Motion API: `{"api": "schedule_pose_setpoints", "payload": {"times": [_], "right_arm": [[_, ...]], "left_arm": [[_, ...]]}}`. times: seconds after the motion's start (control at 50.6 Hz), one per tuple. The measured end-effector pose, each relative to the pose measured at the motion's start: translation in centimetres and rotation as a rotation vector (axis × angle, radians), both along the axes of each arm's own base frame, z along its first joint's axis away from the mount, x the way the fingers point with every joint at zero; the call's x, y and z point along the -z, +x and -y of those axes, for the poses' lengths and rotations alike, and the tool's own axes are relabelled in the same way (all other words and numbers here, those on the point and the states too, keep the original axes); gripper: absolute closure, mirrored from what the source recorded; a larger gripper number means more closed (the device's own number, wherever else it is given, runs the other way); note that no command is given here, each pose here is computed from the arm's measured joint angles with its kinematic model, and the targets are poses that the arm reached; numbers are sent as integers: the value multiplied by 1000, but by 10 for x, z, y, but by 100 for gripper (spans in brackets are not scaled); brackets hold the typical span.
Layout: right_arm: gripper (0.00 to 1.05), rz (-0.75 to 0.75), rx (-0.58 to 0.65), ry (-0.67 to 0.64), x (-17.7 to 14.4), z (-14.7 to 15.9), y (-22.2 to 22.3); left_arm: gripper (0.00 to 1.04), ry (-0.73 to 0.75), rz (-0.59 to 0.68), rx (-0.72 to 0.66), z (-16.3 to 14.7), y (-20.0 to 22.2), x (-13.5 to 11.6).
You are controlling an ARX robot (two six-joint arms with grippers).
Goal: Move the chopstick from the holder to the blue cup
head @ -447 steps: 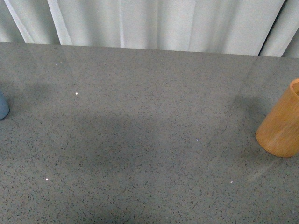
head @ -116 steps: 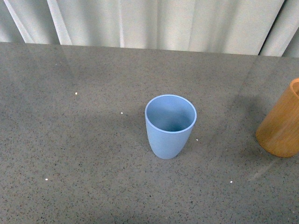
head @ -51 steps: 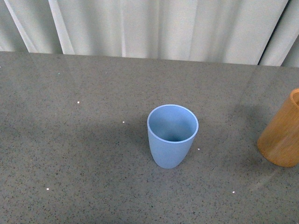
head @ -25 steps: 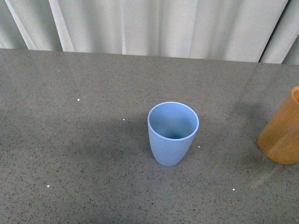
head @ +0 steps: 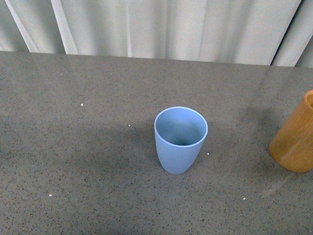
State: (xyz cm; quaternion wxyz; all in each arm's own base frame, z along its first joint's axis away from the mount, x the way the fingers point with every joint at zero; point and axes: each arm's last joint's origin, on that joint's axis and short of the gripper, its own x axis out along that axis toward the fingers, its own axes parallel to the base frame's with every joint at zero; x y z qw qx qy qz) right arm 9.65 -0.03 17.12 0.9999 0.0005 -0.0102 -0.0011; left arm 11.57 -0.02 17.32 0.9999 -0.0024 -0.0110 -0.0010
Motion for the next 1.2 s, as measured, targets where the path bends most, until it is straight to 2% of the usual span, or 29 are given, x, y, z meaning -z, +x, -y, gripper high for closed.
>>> {"api": "schedule_pose_setpoints", "payload": {"times": [0.474, 0.573, 0.889, 1.106, 1.205], "right_arm": [[10, 0, 0, 0, 0, 0, 0], [10, 0, 0, 0, 0, 0, 0], [10, 0, 0, 0, 0, 0, 0], [10, 0, 0, 0, 0, 0, 0], [10, 0, 0, 0, 0, 0, 0]], "left_arm": [[101, 0, 0, 0, 0, -9, 1], [101, 0, -36, 0, 0, -16, 6], [100, -1, -7, 0, 0, -19, 4], [69, 0, -7, 0, 0, -19, 4], [45, 0, -6, 0, 0, -19, 4]]}}
